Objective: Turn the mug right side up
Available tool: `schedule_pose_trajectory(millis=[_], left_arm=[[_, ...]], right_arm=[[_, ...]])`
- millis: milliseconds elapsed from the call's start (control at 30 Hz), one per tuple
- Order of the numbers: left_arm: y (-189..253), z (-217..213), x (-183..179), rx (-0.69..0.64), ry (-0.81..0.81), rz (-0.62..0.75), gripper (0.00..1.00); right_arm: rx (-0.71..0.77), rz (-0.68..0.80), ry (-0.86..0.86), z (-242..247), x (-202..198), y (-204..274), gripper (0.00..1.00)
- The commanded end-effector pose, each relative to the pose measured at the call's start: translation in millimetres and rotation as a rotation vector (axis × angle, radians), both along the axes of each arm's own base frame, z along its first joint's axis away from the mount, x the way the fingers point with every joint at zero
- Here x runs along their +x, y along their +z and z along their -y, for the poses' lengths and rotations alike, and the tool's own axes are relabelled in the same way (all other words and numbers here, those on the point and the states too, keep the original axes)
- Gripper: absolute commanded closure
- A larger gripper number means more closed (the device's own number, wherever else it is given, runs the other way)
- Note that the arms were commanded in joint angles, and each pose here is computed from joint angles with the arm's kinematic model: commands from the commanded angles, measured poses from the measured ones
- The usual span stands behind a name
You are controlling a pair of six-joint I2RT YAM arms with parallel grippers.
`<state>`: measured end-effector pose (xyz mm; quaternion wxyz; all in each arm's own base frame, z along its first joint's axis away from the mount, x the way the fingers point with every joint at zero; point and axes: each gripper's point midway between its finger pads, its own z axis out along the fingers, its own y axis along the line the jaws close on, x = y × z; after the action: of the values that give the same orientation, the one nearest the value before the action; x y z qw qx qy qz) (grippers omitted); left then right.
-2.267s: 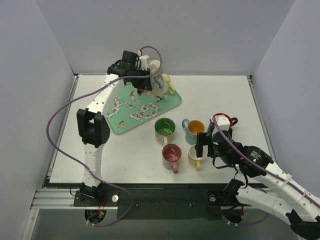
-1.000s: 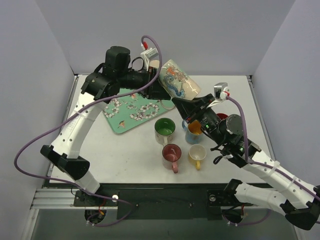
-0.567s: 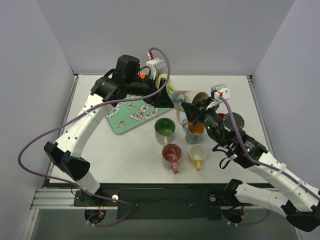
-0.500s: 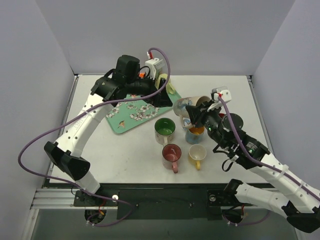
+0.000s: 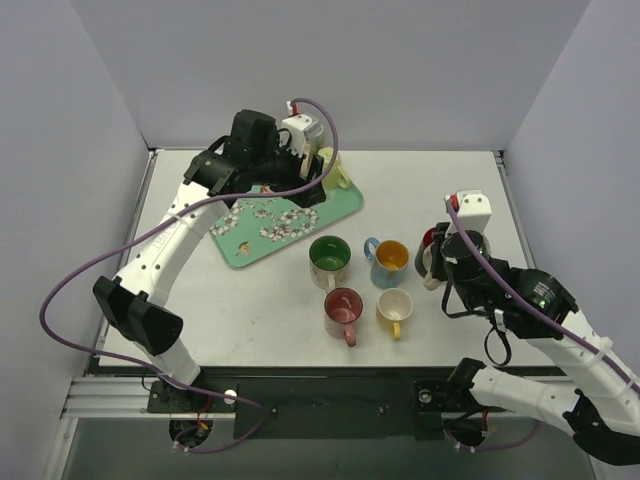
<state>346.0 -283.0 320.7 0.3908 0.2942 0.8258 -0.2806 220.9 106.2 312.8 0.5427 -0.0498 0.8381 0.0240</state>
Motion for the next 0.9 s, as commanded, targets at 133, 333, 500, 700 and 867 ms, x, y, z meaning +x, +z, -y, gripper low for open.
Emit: schedule_pose_trajectory(millis=[133,333,500,700,867], left_arm=[[0,-34,44,0.078,0.088,0.119,0.10],[-21,-43,62,0.105,0.112,0.084,0.10],[-40,-53,81,0.139,0.136,0.074,0.10],[-75,-55,116,0.229,0.142,0.085,0.10],[-106,-73,172,0.317,0.251,0.124,0.12]], right_arm=[[-0.073,-0.225,-0.174,46,-20,-98,1.00],[0.071,-0.353,-0.225,49,-3,-161,1.00],[0.156,-0.426,-0.248,49,6,-201,1.00],[0.129,-0.474,-0.278,54,7,-216,1.00],[0.111,-0.475,-0.296,60,3,-203,0.58]])
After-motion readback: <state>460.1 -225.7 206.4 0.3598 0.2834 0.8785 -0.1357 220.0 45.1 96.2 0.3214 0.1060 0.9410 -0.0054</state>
